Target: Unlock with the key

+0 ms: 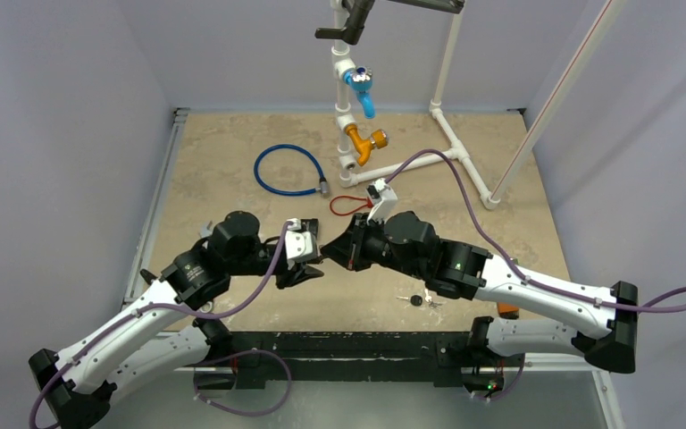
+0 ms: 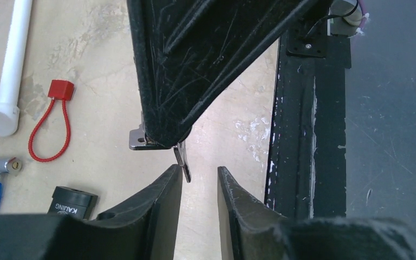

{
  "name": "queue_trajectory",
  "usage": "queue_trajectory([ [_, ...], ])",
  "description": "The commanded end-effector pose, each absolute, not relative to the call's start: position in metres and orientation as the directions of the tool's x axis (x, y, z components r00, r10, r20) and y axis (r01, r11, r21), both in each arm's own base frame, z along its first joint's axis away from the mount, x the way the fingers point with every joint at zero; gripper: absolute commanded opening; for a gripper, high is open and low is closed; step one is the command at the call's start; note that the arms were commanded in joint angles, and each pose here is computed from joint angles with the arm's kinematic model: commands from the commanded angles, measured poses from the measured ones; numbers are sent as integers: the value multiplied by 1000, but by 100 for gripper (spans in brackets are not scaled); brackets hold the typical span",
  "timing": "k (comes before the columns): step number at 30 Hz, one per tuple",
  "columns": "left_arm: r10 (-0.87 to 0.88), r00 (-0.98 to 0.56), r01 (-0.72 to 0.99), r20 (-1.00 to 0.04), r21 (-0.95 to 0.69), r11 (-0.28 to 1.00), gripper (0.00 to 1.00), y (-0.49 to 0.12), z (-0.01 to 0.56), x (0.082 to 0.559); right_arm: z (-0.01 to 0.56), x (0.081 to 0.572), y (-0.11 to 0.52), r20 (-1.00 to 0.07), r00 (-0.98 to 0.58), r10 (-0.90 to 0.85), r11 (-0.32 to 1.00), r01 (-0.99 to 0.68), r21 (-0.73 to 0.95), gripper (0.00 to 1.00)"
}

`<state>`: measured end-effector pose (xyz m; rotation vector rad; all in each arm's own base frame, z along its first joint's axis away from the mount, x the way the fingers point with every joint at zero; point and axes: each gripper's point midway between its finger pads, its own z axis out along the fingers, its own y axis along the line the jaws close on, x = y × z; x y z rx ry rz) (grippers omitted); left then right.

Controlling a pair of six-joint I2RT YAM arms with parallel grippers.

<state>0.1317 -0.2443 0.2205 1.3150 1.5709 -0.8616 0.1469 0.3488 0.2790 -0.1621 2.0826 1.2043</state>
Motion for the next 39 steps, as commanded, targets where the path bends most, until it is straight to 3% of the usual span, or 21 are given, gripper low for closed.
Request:
queue_trajectory([
  [1,310,15,983,-951,72,172,24,-250,248,131,316,143,355,-637,-715,287,478,-469,742,0],
  [8,300,63,968,-952,132,215,0,-246,263,140,306,142,349,-635,-717,287,497,-455,739,0],
  [35,314,64,983,-947,115,145,0,-221,289,103,284,132,325,-647,-730,220,559,-450,697,0],
  [39,346,56,991,-937,96,98,0,-218,284,93,291,134,315,-697,-697,169,608,-483,630,24],
])
